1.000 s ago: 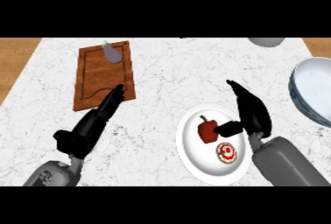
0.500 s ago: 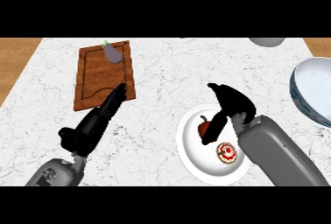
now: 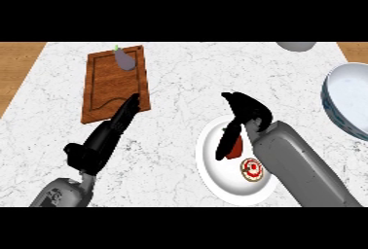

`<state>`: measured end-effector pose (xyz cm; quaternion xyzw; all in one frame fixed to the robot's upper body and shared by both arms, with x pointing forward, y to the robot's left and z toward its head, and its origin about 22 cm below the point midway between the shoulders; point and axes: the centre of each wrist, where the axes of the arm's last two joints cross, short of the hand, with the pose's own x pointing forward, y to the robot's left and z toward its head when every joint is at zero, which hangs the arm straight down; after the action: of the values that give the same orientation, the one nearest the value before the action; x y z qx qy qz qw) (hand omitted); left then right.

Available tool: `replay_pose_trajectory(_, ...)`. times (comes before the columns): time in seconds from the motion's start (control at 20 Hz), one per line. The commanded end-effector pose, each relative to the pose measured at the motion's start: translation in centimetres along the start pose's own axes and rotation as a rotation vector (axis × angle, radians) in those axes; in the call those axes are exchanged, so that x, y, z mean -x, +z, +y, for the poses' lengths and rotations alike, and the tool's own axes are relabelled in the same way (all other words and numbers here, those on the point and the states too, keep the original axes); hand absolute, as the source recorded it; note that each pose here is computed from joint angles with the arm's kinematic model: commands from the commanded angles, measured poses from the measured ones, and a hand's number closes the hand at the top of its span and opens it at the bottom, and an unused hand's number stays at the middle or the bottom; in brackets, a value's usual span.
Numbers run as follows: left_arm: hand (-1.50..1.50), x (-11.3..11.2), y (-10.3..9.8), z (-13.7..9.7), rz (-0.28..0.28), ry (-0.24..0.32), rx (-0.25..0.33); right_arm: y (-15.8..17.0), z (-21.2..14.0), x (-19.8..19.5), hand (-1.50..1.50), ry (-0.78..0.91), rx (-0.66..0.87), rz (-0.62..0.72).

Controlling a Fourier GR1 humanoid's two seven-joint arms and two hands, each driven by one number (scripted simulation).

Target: Pick the bell pepper from the plate and place it in the bowl

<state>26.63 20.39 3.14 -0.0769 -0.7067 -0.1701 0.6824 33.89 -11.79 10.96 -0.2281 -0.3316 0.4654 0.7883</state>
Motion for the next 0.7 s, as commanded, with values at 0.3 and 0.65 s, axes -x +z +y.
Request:
replay_pose_trajectory(0.3, 0.0, 0.6, 0.6, 0.0, -0.001, -0.001, -0.016, 2.1, 3.8, -1.1, -1.5, 0.106, 0.082, 0.113)
replay_pose_trajectory(0.65, 0.0, -0.4, 1.1, -1.2, -0.005, -0.003, 0.001, -0.2, 3.3, -0.1, -1.5, 0.154, 0.184, 0.144)
